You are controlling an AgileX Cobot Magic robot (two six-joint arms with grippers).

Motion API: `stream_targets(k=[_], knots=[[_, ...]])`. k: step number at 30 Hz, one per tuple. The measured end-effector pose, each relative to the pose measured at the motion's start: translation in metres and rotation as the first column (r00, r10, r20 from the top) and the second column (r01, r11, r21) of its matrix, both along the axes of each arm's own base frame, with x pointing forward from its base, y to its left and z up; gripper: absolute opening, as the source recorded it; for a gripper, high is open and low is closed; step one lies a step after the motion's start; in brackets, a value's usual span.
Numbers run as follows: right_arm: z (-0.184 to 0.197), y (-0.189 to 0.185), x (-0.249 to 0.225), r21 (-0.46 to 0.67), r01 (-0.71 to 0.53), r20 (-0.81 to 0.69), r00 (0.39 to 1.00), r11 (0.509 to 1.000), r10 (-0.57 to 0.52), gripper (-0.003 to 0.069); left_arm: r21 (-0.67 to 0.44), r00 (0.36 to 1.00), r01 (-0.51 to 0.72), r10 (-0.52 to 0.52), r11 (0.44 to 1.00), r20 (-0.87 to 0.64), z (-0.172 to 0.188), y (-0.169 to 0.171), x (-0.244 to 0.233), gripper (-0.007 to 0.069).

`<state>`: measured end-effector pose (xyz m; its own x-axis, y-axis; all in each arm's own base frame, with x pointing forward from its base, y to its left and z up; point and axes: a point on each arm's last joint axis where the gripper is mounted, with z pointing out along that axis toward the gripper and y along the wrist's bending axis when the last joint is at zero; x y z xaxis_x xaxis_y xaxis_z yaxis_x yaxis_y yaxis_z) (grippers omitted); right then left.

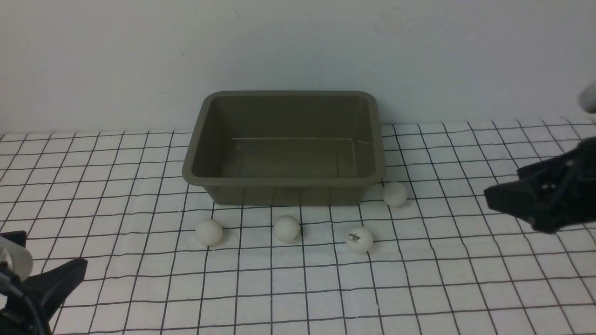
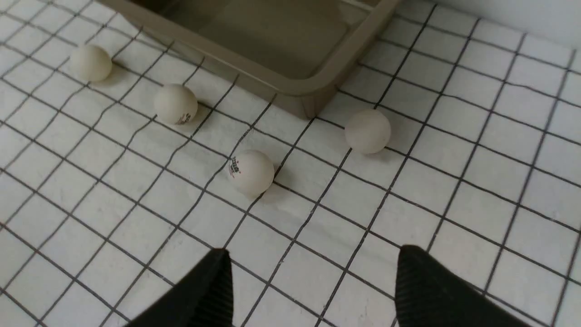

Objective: Put the table tennis balls into the box on the white checkered tablecloth.
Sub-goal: 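Reach for and grasp a ping pong ball on the table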

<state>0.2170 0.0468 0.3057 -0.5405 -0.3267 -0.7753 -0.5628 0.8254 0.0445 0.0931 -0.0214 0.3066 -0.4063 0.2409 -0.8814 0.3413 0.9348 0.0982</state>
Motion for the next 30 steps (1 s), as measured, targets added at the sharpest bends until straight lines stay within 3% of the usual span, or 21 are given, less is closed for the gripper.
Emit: stream_targets(k=[7,16,30], knots=[[-0.050,0.016,0.086,-0.090,-0.105,-0.162,0.983,0.990,0.089,0.0440,0.002,0.999,-0.026,0.026,1.000,0.043,0.003,0.002,0.002,0.0489],[-0.099,0.033,0.171,-0.076,-0.181,-0.285,0.947,0.981,0.152,0.0440,0.001,0.999,-0.024,0.024,1.000,0.032,0.002,0.002,0.003,0.0489],[-0.116,0.060,0.201,-0.178,-0.269,-0.277,0.937,0.947,0.214,0.0440,-0.019,0.999,-0.032,0.032,0.999,0.022,0.002,0.002,0.003,0.0489]])
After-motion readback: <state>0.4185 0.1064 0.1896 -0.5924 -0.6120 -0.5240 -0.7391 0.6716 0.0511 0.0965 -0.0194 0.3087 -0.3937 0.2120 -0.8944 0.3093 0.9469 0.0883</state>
